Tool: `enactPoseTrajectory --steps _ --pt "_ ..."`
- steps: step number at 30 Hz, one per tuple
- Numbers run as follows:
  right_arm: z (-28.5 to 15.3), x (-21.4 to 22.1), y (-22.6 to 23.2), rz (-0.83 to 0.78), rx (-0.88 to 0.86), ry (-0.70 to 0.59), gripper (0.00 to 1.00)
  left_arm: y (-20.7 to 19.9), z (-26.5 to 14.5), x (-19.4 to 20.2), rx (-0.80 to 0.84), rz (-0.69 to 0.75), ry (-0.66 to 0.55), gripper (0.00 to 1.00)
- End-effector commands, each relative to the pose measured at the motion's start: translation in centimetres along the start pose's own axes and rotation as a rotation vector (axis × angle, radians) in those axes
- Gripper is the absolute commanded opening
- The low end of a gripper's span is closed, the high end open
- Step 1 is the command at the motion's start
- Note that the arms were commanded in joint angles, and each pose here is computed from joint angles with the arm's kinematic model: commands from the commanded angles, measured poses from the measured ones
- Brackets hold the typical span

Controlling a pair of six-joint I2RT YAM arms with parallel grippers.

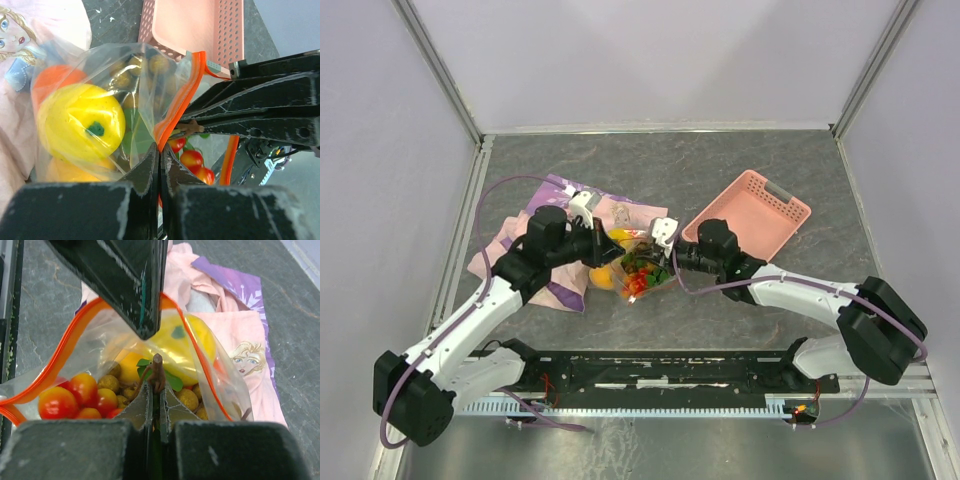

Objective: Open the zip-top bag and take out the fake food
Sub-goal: Pick up the fake fruit from the zipper food storage bag.

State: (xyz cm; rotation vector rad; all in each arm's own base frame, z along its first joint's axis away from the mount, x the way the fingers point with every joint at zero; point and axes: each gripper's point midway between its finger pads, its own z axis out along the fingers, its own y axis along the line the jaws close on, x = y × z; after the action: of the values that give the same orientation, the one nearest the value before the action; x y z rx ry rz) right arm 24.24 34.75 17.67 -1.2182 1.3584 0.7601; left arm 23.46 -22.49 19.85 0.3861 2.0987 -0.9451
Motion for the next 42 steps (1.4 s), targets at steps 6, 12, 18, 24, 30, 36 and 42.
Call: enactPoseTrajectory --steps 6,12,18,24,30,36,42 --pt "-2.0 -9.6 -3.5 0.013 0.062 -0.367 0.02 -0.1 0.1 -1.8 -0.018 0.004 -0.051 0.03" --pt "-1.7 -7.2 -4.6 0.027 0.113 -0.19 0.02 0.2 0.2 -1.4 -0.022 0.005 -0.041 0.03" --pt "0.2 -2.3 -2.9 0.035 0.029 0.024 0.02 -2.1 -0.2 -3.7 0.065 0.009 -0.099 0.03" --pt "0.5 -2.7 -3.2 0.064 0.047 0.0 0.03 -2.3 0.7 -3.4 0.098 -0.012 -0.083 0.03" --pt "0.5 -1.5 -1.8 0.071 -0.052 0.107 0.39 -2.2 1.0 -2.6 0.115 -0.02 -0.07 0.03" --pt "-2.3 -3.6 -1.0 0.008 -0.039 0.053 0.72 -1.9 1.2 -1.6 0.116 -0.02 -0.051 0.03" --pt "-4.4 -4.9 0.3 -0.053 -0.069 0.02 0.73 -2.2 1.3 -1.8 0.135 -0.01 -0.048 0.03"
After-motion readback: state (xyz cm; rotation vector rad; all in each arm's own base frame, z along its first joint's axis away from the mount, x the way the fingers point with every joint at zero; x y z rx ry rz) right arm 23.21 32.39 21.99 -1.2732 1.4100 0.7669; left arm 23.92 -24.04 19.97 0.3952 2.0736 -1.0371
